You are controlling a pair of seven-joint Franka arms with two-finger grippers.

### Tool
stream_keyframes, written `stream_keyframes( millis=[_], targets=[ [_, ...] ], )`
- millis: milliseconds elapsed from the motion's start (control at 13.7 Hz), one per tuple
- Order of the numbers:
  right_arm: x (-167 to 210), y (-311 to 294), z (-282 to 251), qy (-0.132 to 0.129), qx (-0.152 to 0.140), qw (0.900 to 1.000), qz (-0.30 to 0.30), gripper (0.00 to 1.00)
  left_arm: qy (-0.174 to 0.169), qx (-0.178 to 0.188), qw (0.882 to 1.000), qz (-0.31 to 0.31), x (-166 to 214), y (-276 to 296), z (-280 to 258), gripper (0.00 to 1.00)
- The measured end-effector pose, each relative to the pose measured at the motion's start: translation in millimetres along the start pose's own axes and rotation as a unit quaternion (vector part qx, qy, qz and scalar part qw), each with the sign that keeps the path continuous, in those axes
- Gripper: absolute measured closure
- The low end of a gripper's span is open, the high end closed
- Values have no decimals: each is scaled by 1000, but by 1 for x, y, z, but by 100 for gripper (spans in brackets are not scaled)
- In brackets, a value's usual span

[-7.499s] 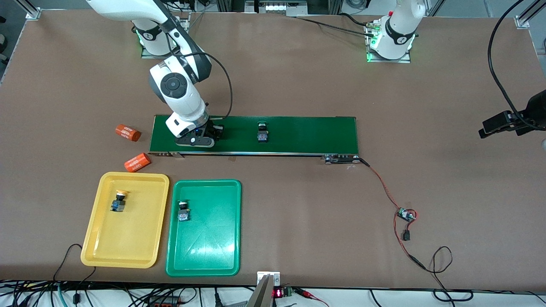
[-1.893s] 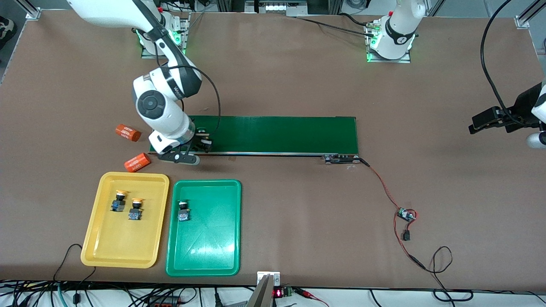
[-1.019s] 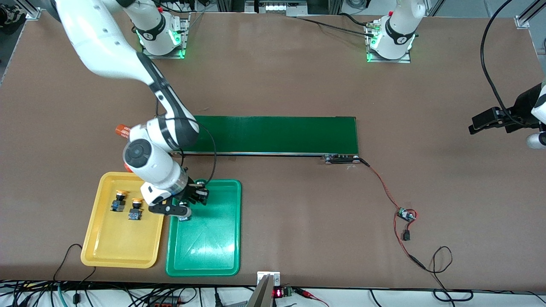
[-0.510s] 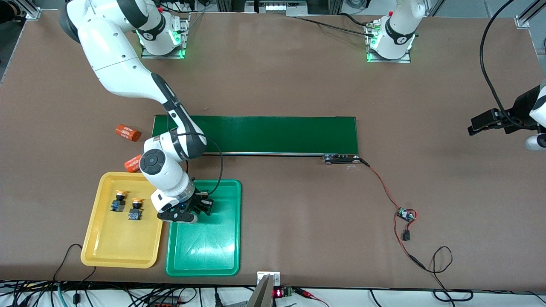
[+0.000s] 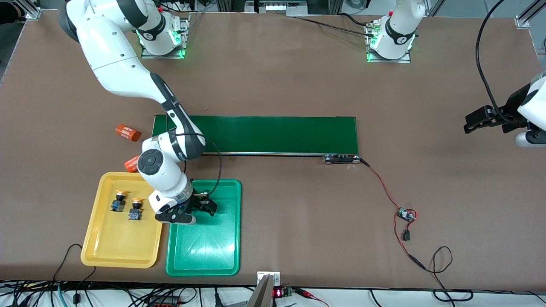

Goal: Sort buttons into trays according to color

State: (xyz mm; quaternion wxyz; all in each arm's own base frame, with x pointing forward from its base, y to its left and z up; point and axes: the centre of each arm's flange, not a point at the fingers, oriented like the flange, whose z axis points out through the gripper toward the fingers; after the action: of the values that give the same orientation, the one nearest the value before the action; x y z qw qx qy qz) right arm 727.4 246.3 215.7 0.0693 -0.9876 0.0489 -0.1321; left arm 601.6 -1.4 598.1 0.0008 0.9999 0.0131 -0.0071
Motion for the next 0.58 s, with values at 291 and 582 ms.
stream_keyframes(
  millis=[291,582],
  targets=[
    [21,1,-82,-34,-31,999,0,0,-2,-3,1000,-3,-1,-3,0,0],
    [38,50,-173,-96,-68,993,-32,0,-1,-3,1000,-4,-3,-4,-3,0]
  ],
)
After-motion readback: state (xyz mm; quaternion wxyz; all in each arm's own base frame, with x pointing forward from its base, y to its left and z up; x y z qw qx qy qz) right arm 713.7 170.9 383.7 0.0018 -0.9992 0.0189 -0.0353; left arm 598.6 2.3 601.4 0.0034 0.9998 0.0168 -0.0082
